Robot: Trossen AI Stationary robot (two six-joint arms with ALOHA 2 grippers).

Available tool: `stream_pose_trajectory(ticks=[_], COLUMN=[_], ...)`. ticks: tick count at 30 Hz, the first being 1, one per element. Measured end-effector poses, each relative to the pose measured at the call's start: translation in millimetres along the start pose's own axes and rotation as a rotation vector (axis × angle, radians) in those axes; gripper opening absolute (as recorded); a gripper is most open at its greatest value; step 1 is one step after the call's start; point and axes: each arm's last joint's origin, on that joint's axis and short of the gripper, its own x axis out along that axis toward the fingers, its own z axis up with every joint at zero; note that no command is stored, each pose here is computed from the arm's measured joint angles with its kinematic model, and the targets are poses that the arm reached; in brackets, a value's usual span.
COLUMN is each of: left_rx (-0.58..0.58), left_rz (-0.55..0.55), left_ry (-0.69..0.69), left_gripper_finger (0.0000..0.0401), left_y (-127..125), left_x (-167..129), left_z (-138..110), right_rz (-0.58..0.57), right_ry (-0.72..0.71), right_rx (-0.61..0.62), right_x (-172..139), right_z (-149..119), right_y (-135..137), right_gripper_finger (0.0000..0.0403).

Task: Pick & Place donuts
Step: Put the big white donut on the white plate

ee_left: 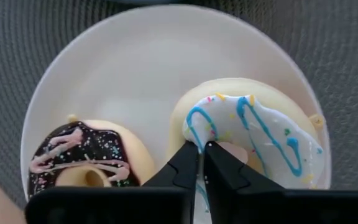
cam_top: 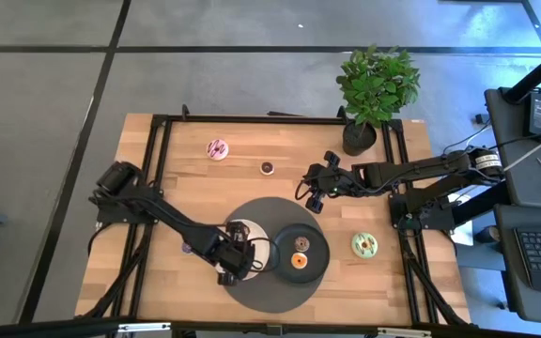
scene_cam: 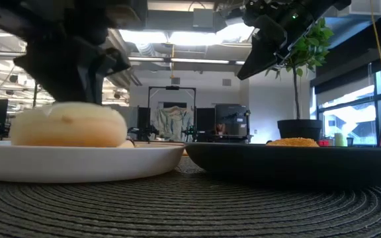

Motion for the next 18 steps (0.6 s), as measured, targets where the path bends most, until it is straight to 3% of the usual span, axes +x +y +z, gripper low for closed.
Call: stream_pose_trajectory(ticks=[18], left_rx=[0.005], left_rz=[0.001], left_ry=[0.02], left_gripper_finger=[0.0048], left_y=[0.0], left_x=[1.9], left_z=[-1.6], right_rz=[-0.001], right_ry=[0.006], right_rx=[-0.002], right_x=[0.1], right_z=[-0.6], right_y=[-0.1], right_gripper_finger=[0.0059])
